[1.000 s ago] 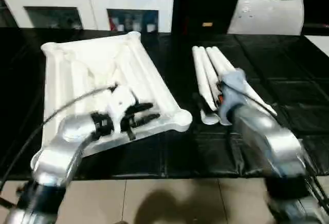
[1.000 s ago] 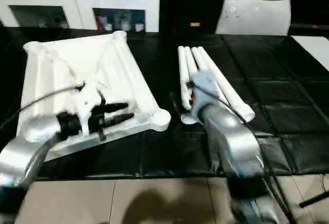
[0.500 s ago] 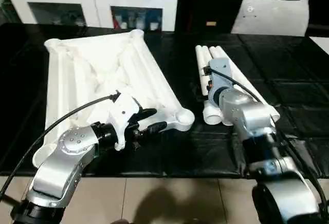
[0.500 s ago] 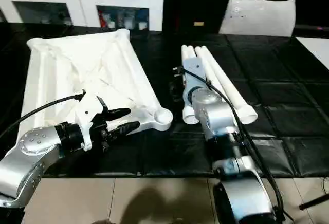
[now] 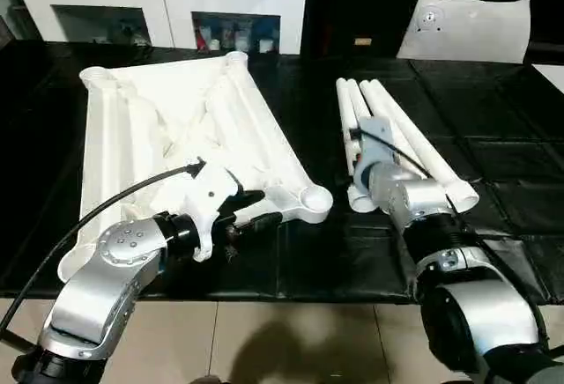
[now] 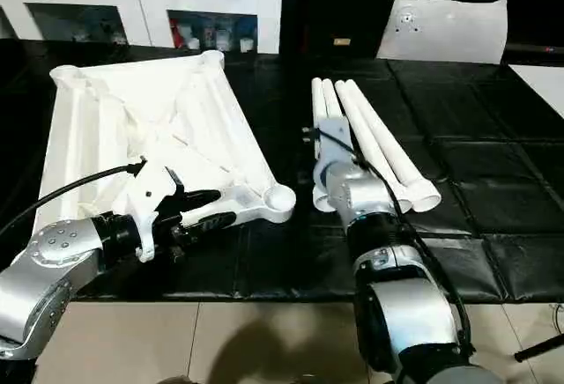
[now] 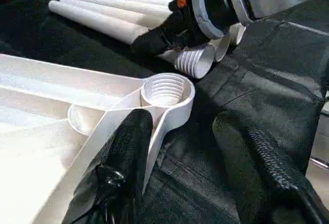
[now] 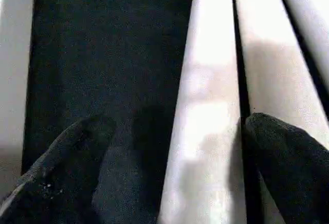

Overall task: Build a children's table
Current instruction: Pick table leg

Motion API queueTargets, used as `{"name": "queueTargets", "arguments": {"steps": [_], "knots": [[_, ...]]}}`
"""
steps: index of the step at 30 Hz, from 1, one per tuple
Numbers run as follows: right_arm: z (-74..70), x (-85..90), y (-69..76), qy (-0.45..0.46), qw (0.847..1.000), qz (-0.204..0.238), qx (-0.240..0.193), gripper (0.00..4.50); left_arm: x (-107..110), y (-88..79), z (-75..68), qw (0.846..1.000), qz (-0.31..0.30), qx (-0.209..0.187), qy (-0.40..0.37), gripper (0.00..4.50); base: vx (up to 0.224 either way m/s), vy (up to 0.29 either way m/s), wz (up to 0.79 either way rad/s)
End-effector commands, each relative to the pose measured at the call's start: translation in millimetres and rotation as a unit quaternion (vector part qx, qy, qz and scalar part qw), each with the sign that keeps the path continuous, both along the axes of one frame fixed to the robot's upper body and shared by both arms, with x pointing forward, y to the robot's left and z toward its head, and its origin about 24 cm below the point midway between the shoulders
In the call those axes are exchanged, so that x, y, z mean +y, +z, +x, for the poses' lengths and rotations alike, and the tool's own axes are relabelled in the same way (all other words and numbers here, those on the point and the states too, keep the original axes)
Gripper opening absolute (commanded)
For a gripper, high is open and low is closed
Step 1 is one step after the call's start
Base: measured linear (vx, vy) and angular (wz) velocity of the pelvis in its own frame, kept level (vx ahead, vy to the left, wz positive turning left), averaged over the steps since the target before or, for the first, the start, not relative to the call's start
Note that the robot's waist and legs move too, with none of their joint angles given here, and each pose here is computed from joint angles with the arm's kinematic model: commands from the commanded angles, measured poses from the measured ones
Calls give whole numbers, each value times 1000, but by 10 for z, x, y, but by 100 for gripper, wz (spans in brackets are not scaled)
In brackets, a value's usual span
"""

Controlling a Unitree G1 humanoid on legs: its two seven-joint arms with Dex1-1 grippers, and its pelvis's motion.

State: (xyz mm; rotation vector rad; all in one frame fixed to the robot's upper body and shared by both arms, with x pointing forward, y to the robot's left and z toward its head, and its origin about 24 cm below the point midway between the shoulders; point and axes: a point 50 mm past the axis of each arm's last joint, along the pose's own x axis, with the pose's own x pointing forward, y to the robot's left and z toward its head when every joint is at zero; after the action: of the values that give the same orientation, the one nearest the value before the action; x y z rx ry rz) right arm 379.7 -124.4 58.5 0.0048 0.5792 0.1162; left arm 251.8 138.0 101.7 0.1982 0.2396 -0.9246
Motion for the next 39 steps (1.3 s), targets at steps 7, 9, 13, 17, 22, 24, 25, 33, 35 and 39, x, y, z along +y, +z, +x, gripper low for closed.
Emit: {"name": "queueTargets", "arguments": {"steps": [7, 9, 13, 17, 22, 24, 25, 33, 35, 39], "knots": [[-14, -13, -88, -4, 998, 40, 39, 450, -29, 33, -19, 1000, 4, -1, -12, 228, 0, 0, 0], [-14, -21, -103, -10, 997, 56, 47, 432, -28, 32, -22, 1000, 5, -1, -13, 230, 0, 0, 0], [-7, -50, -110, -18, 995, 76, 56, 395, -34, 25, -25, 1000, 11, 2, -22, 231, 0, 0, 0], [-3, -63, -105, -21, 994, 86, 63, 363, -35, 16, -31, 1000, 14, 4, -25, 231, 0, 0, 0], [-3, -86, -110, -29, 992, 96, 75, 321, -46, 5, -36, 999, 16, 5, -29, 231, 0, 0, 0], [-3, -88, -110, -32, 991, 100, 82, 307, -47, 5, -35, 999, 16, 5, -30, 231, 0, 0, 0], [4, -92, -98, -32, 991, 98, 82, 302, -47, 2, -33, 999, 16, 5, -30, 231, 0, 0, 0], [24, -103, -71, -32, 992, 95, 76, 221, -49, -5, -19, 999, 17, 3, -28, 231, 0, 0, 0], [29, -100, -64, -32, 992, 96, 75, 208, -48, -6, -16, 999, 17, 3, -28, 231, 0, 0, 0], [35, -101, -54, -32, 992, 95, 72, 184, -47, -13, -14, 999, 18, 3, -28, 231, 0, 0, 0]]}}
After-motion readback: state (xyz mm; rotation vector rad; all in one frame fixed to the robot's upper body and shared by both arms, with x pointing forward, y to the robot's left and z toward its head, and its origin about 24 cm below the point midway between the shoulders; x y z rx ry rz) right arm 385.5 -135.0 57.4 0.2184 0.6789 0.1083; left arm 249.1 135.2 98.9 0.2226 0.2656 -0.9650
